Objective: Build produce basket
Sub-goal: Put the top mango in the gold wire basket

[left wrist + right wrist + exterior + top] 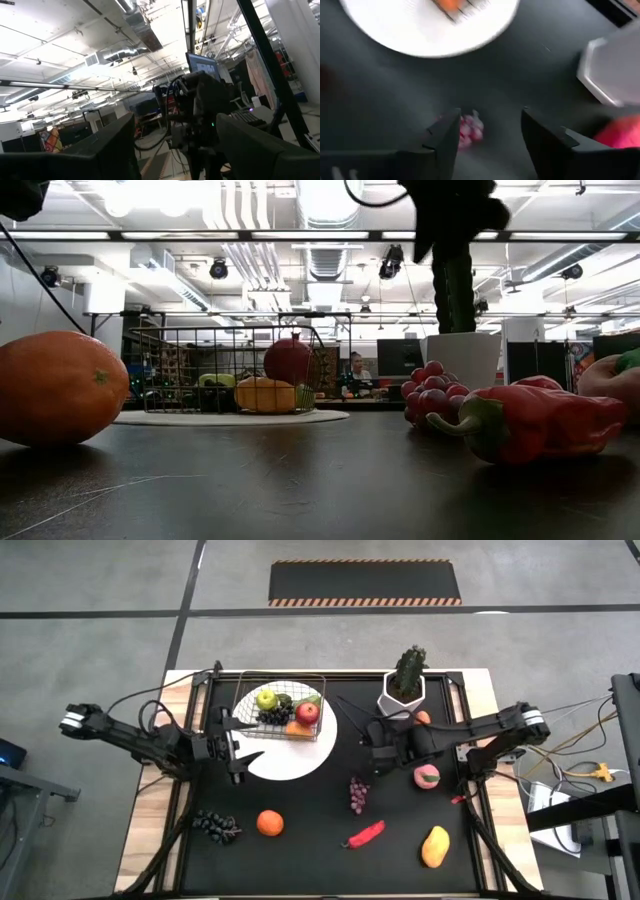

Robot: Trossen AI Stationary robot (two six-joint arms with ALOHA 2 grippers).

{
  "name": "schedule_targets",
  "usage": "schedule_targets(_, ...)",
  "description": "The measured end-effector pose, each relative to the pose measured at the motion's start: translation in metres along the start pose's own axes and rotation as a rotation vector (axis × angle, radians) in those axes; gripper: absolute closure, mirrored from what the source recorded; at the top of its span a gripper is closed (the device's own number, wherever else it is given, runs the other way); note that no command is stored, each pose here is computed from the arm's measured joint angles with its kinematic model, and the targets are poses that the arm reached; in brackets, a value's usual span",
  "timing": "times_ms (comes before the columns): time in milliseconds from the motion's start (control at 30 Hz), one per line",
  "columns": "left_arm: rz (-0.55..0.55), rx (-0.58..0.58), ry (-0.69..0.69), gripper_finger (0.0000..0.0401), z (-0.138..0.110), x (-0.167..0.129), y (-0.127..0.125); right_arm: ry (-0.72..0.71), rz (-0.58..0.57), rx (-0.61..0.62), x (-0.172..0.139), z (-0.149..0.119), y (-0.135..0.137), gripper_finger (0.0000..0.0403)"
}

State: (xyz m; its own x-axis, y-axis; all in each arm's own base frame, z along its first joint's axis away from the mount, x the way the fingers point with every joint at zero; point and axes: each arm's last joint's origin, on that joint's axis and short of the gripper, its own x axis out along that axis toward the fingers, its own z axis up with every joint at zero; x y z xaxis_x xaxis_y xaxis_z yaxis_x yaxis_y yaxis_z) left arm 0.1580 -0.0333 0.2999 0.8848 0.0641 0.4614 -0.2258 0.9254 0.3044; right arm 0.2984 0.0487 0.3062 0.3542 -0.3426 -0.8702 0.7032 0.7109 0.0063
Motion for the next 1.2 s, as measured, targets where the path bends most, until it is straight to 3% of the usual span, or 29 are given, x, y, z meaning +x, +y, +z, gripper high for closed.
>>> schedule_targets(267, -0.004, 0.003, 0.007, 0.0138, -0.003, 0.003, -0.003, 0.053, -0.102, 0.009, 0.007, -0.008, -0.009, 0.0139)
schedule_targets(500, -0.005, 0.006, 0.009, 0.0138, -0.003, 0.003, -0.003, 0.088, -0.185, 0.031, 0.025, -0.016, -0.020, 0.0102)
schedule_targets(700, -0.004, 0.007, 0.008, 0.0138, -0.003, 0.003, -0.003, 0.196, -0.408, 0.125, 0.046, -0.035, -0.052, 0.0095)
schedule_targets(900, -0.002, 0.009, 0.009, 0.0138, -0.003, 0.002, -0.003, 0.181, -0.536, 0.251, 0.064, -0.055, -0.086, 0.0103)
schedule_targets(1200, -0.002, 0.026, 0.009, 0.0138, -0.004, 0.002, -0.003, 0.064, -0.549, 0.439, 0.090, -0.079, -0.116, 0.0090)
